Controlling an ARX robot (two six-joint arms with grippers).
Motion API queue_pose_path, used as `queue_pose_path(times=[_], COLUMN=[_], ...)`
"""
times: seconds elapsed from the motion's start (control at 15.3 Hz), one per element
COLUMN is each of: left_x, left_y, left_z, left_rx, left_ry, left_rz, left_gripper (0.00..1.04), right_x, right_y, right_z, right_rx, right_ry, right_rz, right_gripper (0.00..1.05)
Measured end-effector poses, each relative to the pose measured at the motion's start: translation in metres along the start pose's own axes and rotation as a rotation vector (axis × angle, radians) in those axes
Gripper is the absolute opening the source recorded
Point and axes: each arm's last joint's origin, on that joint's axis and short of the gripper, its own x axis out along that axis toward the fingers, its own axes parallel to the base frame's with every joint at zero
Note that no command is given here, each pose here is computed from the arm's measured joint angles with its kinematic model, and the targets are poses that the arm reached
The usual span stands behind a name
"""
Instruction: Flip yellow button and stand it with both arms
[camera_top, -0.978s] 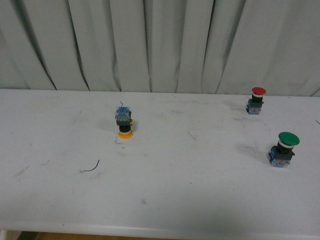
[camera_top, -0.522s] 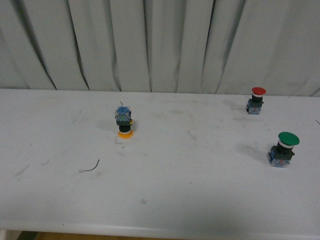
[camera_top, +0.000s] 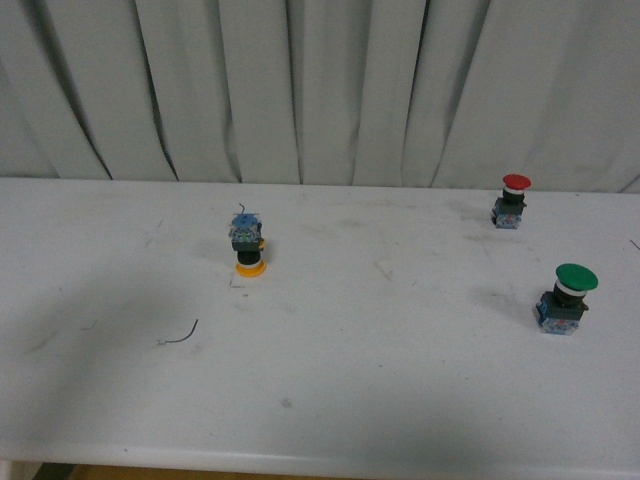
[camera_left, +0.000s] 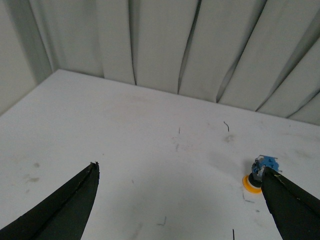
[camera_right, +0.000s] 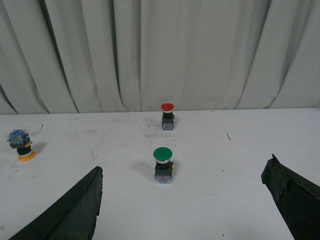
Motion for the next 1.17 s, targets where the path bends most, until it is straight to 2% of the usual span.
queue_pose_path(times=[0.2,0.33,0.46,0.52,0.72,0.85,1.17], left_x=[0.092,0.139,0.171,0.180,0.187,0.189,0.199], left_y=[-0.022,-0.051,-0.089,-0.107,-0.129,-0.156,-0.160], left_z=[-0.009,-0.004,0.014,0.021,0.026,0.019,-0.017], left_rx=[0.034,0.081,0.117,0.128,0.157,0.202,0.278], left_ry=[0.213,0.273,0.300,0.317,0.340,0.437,0.578], left_rz=[-0.038,-0.088,-0.142,-0.184,-0.218,-0.266,-0.199], left_gripper=[0.98,0.98,0.98,0.98,0.98,0.98,0.98], right_x=[0.000,0.000,0.000,0.000,0.000,0.000,0.000], right_y=[0.000,0.000,0.000,0.000,0.000,0.000,0.000], right_z=[0.000,0.000,0.000,0.000,0.000,0.000,0.000], right_rx=[0.000,0.000,0.000,0.000,0.000,0.000,0.000], right_ry=[0.000,0.000,0.000,0.000,0.000,0.000,0.000], right_rz=[0.000,0.000,0.000,0.000,0.000,0.000,0.000], right_gripper=[0.98,0.98,0.98,0.98,0.98,0.98,0.98])
